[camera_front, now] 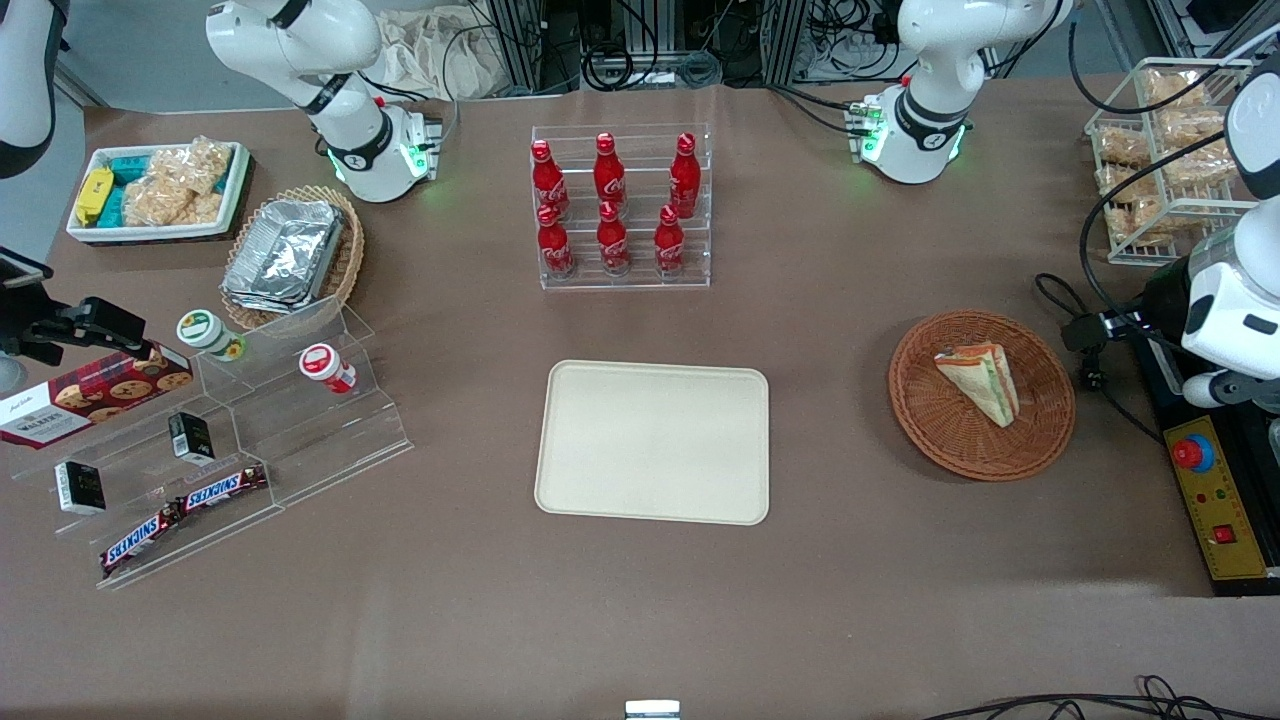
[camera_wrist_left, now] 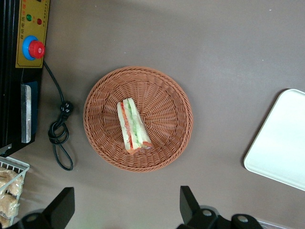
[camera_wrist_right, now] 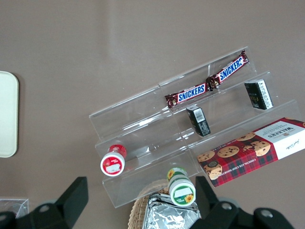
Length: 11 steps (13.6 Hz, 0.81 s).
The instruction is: Place sandwich from basket to tray
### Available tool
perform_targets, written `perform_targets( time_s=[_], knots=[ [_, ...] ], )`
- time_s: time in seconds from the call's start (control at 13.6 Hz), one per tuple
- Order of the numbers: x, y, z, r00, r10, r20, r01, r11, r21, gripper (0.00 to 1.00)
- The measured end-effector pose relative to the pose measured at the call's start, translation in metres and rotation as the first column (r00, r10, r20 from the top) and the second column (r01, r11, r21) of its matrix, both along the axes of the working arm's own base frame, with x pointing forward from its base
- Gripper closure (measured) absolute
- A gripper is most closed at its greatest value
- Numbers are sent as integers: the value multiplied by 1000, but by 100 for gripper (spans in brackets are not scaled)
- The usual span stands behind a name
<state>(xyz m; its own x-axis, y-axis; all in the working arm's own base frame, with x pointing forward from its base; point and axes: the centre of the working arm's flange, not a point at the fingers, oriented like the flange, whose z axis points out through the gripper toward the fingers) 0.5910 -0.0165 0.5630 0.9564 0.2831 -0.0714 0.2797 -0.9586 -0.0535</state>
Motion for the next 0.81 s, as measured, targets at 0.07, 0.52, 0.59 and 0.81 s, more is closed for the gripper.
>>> perform_targets(
  time_s=[0.07, 0.52, 0.59, 0.81],
  knots=[
    [0, 0, -1, 1000, 0, -1, 0, 1000, 0, 1],
    [1, 1, -3, 1000, -2, -6, 2, 1000, -1, 1],
    [1, 1, -3, 1000, -2, -6, 2, 1000, -1, 1],
    [1, 2, -3, 1000, -1, -5, 1, 1000, -1, 1]
  ],
)
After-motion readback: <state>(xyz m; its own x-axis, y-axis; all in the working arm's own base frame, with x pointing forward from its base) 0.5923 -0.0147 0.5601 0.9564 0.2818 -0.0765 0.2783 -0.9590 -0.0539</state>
